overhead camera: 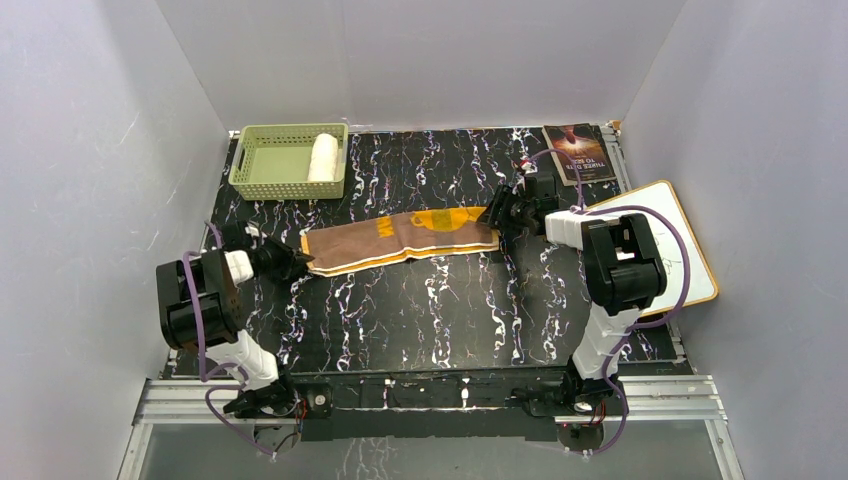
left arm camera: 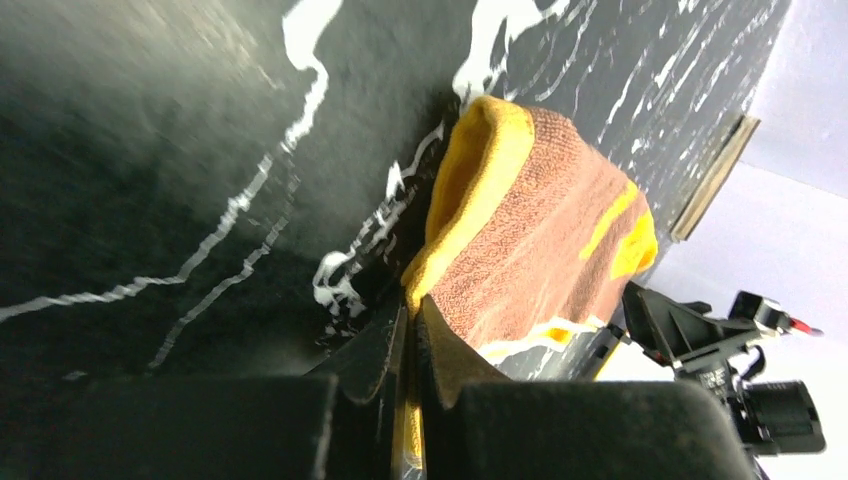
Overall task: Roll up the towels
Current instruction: Pick up the towel at the center of the board.
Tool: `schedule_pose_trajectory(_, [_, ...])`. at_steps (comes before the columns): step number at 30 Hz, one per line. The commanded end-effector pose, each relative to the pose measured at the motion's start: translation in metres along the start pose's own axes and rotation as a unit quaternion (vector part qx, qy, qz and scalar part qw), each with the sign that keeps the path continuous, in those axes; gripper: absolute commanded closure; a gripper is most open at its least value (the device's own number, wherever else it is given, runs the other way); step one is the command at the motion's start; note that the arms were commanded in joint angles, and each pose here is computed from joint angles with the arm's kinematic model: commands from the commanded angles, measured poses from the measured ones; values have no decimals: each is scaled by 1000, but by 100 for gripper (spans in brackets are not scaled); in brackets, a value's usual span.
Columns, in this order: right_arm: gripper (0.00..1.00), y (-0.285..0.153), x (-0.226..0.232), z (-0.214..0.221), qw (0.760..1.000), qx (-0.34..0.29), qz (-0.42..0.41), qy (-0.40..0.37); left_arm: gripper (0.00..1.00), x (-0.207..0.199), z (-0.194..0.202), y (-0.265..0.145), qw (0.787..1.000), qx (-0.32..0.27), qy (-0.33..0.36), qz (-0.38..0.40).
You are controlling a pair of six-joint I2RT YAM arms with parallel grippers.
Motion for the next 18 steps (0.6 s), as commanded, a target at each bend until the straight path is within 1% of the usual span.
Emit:
schedule_pose_trajectory(1, [44,-7,-12,33,998,54,28,8,100,31,-19,-9,997,-11,2,-80])
schedule_pose_trajectory(2, [36,-8,-11,32,998,54,28,7,100,32,-24,-11,996,-7,6,-84])
schedule_pose_trajectory(4, [27,-10,-10,29,998,51,30,4,100,35,-32,-16,995,-1,23,-100])
schedule_pose_trajectory(8, [14,-18,-5,19,999,37,32,-3,100,40,-48,-28,986,-5,82,-145])
schedule_pose_trajectory(12, [11,-24,0,8,999,27,32,-9,100,39,-64,-42,975,-21,122,-185])
schedule_pose_trajectory(18, [9,-30,5,2,999,21,28,-11,100,30,-83,-59,964,-64,151,-211])
Point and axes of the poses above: each gripper's point midway between its finger pads, its own y axis out along the fingers, its own x axis along the line the jaws close on, z = x × y, the point moved 2 cm from there along -y, back along the fingers, and after that the axes turned 4 degrees about -y, right-handed, at the moved point
